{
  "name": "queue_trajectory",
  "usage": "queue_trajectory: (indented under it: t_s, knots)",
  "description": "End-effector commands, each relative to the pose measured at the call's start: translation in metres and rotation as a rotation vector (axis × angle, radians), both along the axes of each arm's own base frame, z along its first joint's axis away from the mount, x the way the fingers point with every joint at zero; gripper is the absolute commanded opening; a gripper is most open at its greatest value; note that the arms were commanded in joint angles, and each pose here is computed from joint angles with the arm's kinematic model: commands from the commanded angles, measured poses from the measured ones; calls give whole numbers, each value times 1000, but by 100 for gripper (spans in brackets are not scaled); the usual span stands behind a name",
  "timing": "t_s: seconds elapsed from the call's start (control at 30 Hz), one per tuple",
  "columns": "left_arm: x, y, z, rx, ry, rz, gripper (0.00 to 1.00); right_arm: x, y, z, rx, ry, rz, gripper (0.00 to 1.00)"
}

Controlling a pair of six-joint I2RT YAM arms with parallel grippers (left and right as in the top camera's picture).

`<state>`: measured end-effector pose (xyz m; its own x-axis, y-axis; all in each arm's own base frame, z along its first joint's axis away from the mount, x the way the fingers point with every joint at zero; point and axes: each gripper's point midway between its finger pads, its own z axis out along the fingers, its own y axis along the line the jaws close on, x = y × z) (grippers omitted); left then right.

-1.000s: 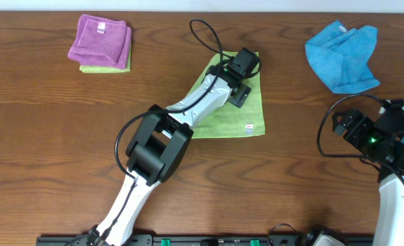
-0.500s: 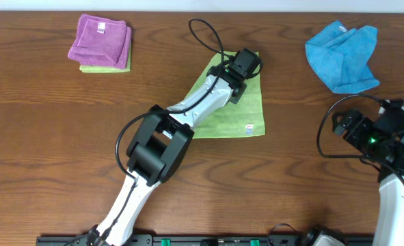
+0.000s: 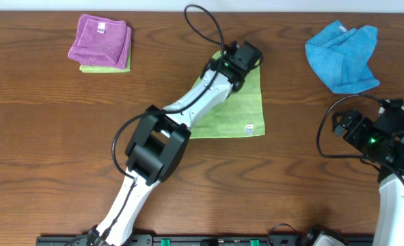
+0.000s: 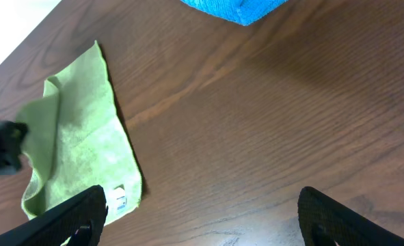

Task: Fold the cloth
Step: 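Pull the cloth's top-left corner outward with the left gripper to flatten it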

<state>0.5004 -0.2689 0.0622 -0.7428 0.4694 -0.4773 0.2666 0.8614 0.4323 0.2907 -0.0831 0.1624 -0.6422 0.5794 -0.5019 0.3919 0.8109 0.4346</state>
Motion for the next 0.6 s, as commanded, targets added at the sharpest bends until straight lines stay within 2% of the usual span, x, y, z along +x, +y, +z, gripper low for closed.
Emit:
queue_trajectory:
  t_s: [0.0,0.23,0.47,0.5,0.57]
  knots:
    - [20,36,39,45,-87,89,6,1,-4,6,-21,-13,4,89]
    - [23,95,32,94,8,165,6,1,-4,6,-21,-14,4,90]
    - [29,118,32,105,15,201,6,2,-4,6,-22,-17,3,89]
    - [30,120,32,107,16,202,10,2,-4,6,-21,-17,4,89]
    - [31,125,32,107,15,212,7,2,-3,6,-14,-18,2,89]
